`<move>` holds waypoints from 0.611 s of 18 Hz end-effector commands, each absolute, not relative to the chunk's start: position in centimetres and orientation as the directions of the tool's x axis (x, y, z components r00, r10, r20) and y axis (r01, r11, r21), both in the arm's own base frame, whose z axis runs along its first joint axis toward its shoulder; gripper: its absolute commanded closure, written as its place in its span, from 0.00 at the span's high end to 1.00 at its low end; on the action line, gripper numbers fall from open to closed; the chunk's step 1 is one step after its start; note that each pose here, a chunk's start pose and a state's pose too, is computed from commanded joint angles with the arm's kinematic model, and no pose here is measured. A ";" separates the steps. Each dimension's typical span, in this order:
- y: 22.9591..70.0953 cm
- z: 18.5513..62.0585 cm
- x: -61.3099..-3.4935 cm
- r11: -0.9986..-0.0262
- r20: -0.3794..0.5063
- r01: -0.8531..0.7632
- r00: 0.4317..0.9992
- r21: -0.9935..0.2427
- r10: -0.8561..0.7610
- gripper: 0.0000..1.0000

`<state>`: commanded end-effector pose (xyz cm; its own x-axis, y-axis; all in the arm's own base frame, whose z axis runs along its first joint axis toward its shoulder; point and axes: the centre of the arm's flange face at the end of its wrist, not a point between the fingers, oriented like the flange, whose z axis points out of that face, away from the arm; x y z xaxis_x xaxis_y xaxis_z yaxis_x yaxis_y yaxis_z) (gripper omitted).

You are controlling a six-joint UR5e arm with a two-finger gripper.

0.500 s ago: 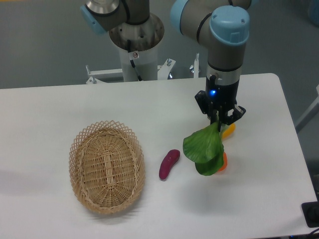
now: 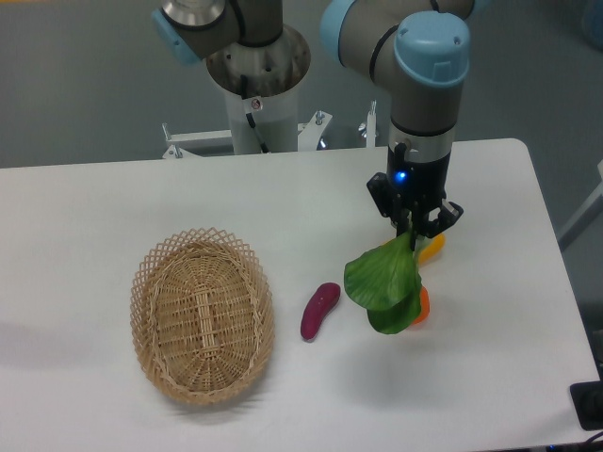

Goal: Place the green vegetable on the table
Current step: 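Hold the green bok choy in the gripper and begin moving it, then lower the held bok choy toward the table beside the orange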

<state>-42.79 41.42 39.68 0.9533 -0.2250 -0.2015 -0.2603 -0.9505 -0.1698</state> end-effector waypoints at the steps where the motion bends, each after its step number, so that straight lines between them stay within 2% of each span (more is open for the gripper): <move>1: 41.5 39.4 -42.7 -0.951 -0.197 -0.260 0.954 -0.170 -0.226 0.27; 3: 41.6 38.9 -42.7 -0.954 -0.199 -0.247 0.957 -0.171 -0.212 0.27; 8: 44.3 33.5 -43.2 -0.950 -0.272 -0.234 0.946 -0.206 -0.174 0.27; 11: 46.6 30.1 -44.1 -0.952 -0.275 -0.201 0.952 -0.229 -0.134 0.27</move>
<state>-44.13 46.59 30.07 0.9520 -0.1345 -0.2749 -0.2007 -0.9525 -0.2292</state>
